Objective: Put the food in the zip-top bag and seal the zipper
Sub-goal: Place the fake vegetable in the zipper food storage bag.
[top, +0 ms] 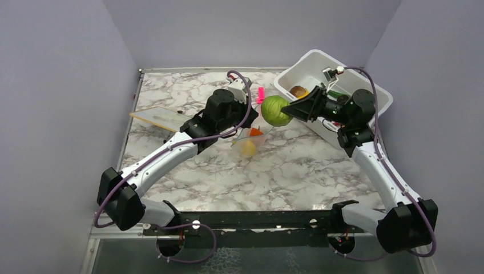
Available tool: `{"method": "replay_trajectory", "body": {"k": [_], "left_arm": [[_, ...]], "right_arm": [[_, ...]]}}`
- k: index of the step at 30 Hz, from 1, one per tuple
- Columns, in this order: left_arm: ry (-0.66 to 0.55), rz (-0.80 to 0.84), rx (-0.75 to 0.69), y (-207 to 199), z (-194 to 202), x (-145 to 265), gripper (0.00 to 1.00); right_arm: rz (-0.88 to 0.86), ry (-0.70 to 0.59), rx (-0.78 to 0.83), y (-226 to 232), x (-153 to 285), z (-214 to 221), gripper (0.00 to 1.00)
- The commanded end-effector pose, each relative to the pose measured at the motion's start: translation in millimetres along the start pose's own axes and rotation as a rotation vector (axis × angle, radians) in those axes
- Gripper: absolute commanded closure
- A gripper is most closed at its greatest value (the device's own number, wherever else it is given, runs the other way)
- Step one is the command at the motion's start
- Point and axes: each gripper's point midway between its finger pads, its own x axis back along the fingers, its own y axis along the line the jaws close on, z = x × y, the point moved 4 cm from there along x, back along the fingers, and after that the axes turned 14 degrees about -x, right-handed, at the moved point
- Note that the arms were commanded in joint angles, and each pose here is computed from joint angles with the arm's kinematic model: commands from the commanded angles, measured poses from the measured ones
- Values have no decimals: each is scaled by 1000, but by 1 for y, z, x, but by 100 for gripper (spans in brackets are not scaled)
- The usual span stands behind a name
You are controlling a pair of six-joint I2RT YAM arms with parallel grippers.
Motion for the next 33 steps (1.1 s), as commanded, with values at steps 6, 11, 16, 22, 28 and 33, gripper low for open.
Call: {"method": "replay_trajectory", "body": {"k": [6, 11, 16, 22, 28, 33], "left_arm": [[-94, 104, 56, -18, -25, 1, 100], [-100, 115, 59, -19, -26, 1, 100], [-97, 126, 56, -19, -24, 1, 100], [-103, 157, 55, -22, -22, 1, 100], [-115, 201, 39, -27, -21, 3, 100], [-127, 264, 19, -34, -19, 5, 100]], "right_arm": [[101, -19, -151, -38, -11, 18, 67], [183, -20, -170, -57, -7, 27, 67], [257, -24, -168, -67, -3, 30, 67], [354, -33, -181, -83, 1, 31, 67], [375, -48, -191, -84, -1, 27, 67], [404, -70, -210, -88, -2, 21, 63]]}}
